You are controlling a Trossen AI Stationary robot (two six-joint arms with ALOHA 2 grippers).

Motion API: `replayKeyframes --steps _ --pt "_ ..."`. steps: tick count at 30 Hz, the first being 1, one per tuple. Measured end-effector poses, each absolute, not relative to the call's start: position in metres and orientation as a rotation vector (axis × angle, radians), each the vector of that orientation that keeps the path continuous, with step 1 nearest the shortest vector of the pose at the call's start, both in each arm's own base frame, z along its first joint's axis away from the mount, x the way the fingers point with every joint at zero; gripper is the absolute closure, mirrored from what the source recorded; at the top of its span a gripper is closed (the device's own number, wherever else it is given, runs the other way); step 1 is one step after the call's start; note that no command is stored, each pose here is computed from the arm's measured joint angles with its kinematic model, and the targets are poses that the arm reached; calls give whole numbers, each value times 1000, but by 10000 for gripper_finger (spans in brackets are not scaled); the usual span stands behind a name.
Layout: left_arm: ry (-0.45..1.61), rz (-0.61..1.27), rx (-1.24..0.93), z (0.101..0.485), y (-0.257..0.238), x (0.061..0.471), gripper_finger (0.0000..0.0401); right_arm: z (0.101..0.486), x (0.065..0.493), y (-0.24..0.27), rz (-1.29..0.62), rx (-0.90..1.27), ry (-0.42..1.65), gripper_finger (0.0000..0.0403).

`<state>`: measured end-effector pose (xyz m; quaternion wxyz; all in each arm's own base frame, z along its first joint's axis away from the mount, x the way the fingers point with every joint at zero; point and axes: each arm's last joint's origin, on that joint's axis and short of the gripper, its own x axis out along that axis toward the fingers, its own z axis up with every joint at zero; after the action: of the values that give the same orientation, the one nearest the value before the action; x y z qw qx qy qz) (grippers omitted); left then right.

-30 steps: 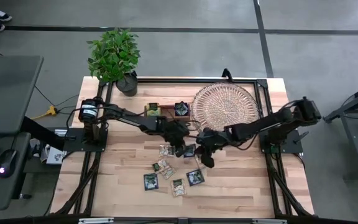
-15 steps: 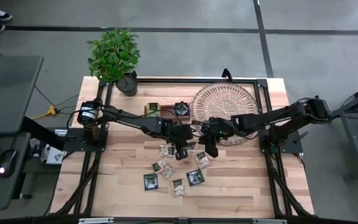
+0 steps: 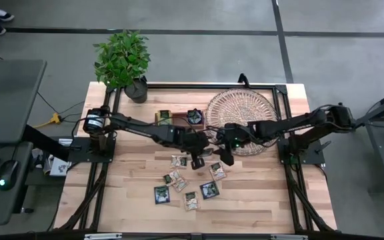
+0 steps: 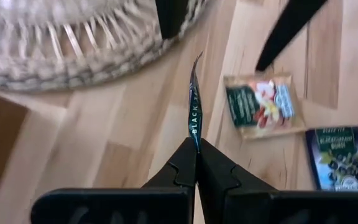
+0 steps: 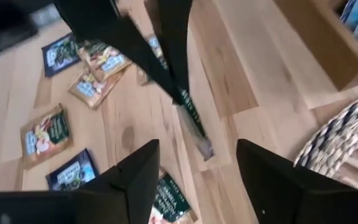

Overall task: Pick & Place Tea
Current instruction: Put the blue tea bag into the right section of the wooden organizer

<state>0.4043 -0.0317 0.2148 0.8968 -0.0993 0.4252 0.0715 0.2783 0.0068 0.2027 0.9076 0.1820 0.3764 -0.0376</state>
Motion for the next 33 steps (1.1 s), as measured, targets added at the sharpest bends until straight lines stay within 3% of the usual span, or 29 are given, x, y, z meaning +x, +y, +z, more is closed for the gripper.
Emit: replayKeyframes --steps 5,11,30,33 --pt "835 128 -151 232 -32 411 401 197 275 7 -68 372 796 186" --pt "823 113 -142 237 -32 413 401 198 277 7 -67 352 768 207" --pt "854 121 -134 236 -32 410 401 200 279 7 -22 338 738 390" --pt "854 121 -134 236 -32 410 401 200 279 7 -17 333 737 395"
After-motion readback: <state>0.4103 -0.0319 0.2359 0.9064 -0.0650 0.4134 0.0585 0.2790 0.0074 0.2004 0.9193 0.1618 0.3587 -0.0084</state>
